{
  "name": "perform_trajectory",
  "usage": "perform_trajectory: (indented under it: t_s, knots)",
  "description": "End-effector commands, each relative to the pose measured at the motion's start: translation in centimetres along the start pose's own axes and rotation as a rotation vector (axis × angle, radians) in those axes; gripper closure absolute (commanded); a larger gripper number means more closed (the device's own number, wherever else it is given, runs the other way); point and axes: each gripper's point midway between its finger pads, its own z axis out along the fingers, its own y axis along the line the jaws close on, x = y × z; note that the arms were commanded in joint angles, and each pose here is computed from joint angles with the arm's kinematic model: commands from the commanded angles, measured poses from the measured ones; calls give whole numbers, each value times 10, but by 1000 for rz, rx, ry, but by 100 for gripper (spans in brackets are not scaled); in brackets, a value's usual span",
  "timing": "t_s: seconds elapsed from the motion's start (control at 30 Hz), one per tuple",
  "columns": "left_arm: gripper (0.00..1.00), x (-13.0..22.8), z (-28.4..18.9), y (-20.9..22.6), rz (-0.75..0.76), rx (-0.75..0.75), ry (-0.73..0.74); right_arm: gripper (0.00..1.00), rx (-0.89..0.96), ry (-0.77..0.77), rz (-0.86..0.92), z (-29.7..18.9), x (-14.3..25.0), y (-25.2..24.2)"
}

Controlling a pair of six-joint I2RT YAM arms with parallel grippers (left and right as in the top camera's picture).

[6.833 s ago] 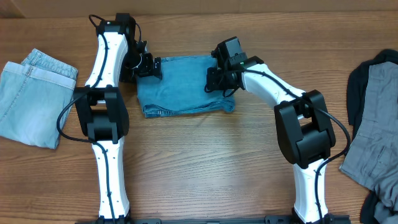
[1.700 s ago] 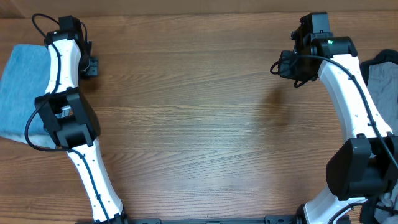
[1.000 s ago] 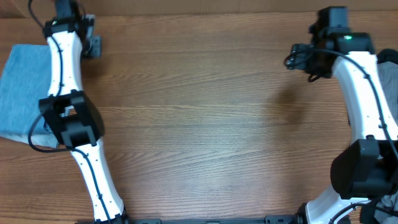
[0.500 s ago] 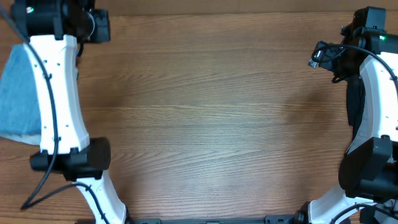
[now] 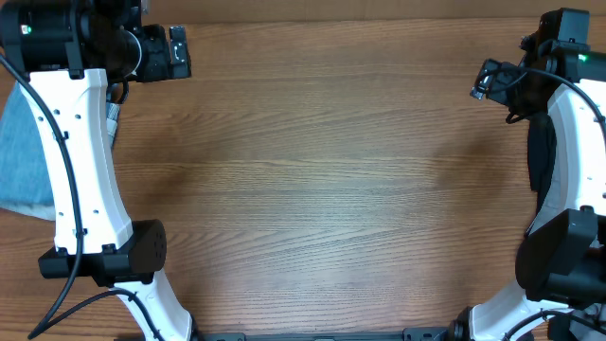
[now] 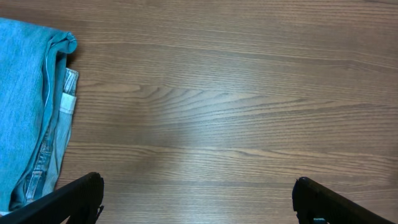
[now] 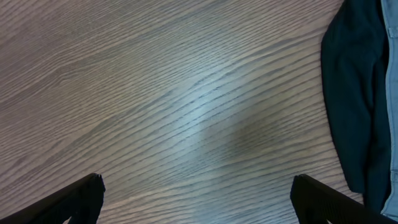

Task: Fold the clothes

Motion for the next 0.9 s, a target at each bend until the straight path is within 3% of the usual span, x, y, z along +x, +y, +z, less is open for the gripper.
perform_trajectory:
  t_s: [0.0, 0.23, 0.3, 0.5, 0.63, 0.7, 0.87]
  knots:
    - [0, 0, -19, -4, -1, 11, -42, 0, -15, -28, -1, -6, -8, 3]
    - [0, 0, -19, -4, -1, 12, -42, 0, -17, -24, -7, -5, -7, 6]
    - [0, 0, -19, -4, -1, 12, -42, 0, -36, -67, -27, -24, -9, 16]
    - [0, 0, -19, -4, -1, 12, -42, 0, -170, -349, -135, -158, 1, 65]
    - [0, 0, -19, -4, 0, 12, -42, 0, -346, -569, -256, -271, 48, 100]
    - [0, 0, -19, -4, -1, 11, -42, 0, -483, -673, -339, -329, 98, 107]
    - [0, 0, -19, -4, -1, 11, -42, 0, -560, -907, -309, -352, 143, 69]
